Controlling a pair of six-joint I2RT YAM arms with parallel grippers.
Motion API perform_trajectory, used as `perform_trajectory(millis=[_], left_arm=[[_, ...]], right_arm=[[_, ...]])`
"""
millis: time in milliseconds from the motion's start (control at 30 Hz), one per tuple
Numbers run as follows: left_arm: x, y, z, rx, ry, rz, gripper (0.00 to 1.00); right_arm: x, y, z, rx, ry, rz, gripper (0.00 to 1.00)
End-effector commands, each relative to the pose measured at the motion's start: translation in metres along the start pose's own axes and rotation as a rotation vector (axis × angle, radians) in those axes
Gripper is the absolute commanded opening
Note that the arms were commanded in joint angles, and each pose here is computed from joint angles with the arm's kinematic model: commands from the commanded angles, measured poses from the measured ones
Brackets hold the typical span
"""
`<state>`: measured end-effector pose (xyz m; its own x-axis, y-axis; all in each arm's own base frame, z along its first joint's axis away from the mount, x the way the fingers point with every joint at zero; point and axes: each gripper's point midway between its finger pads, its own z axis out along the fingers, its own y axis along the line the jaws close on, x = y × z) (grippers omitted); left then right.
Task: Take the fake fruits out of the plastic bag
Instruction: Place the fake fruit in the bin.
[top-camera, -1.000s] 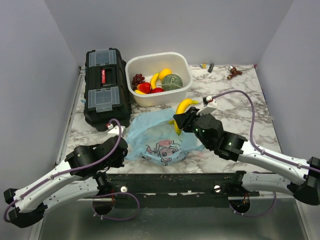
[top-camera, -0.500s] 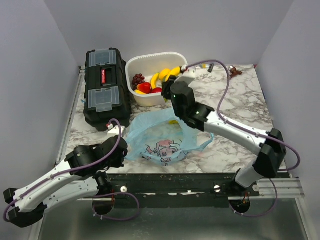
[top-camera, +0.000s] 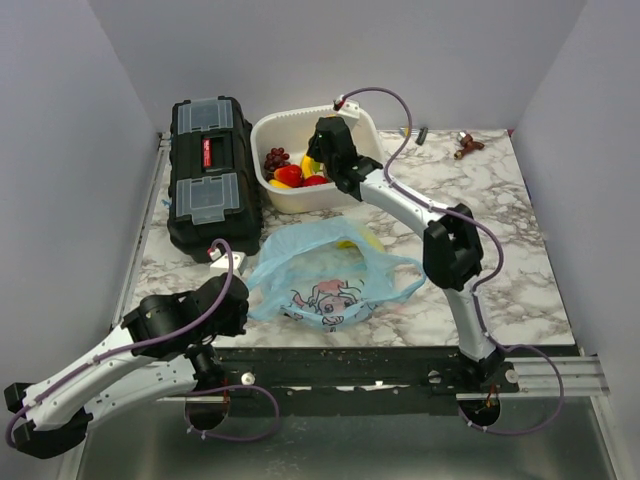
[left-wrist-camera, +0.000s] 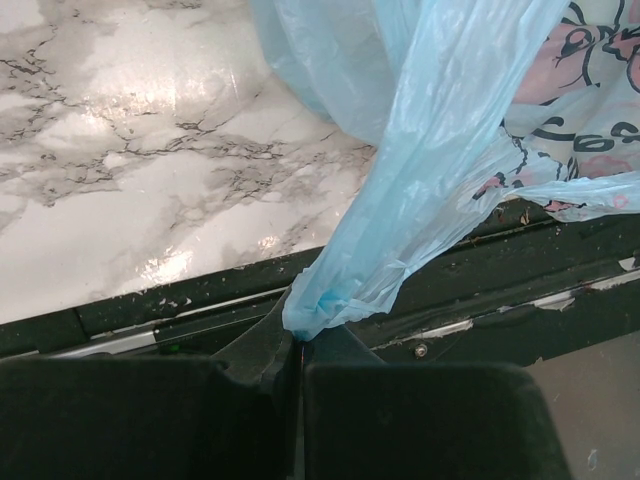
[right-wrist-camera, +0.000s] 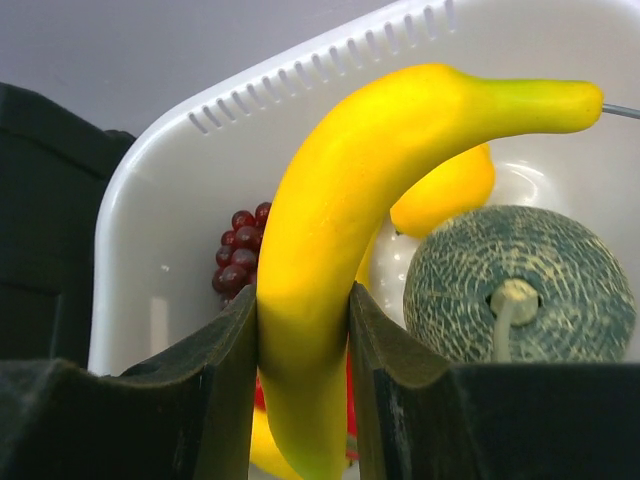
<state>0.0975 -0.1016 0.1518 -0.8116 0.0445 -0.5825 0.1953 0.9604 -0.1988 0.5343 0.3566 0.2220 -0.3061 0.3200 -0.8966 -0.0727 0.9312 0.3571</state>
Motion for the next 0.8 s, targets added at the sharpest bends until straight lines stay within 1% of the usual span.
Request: perform_trajectory(millis=[0,67,267,500,567,600,700,767], left_arm=[[0.000,0.003,0.001,-0.021,0.000,0.008,0.00],[0.000,0.003,0.002,-0.023,0.003,0.010,0.00],[0.000,0.003,0.001,-0.020,-0.003,0.006,0.00],[-0.002,0.004,0.000,-0.016,-0.015,-0.002,0.00],[-0.002,0.004,-0.001,-0.017,-0.017,-0.003,0.00],[-0.002,0.004,-0.001,-0.015,-0.018,-0.004,0.00],[-0.002,0.004,-0.001,-0.013,-0.021,-0.006,0.00],[-0.002,0.004,-0.001,-0.013,-0.022,-0.006,0.00]], right_arm=[[0.018,0.006,0.025,-0.040,0.075,0.011,0.09],[0.030,0.004,0.036,-0.038,0.098,0.004,0.16],[0.061,-0.008,0.060,-0.027,0.154,0.014,0.28],[0.079,-0.013,0.067,-0.042,0.200,0.007,0.43],[0.077,-0.012,0.066,-0.047,0.209,0.001,0.50],[0.075,-0.011,0.064,-0.051,0.217,-0.002,0.52],[0.058,-0.001,0.055,-0.082,0.215,-0.002,0.61],[0.040,0.007,0.045,-0.105,0.202,0.004,0.63]])
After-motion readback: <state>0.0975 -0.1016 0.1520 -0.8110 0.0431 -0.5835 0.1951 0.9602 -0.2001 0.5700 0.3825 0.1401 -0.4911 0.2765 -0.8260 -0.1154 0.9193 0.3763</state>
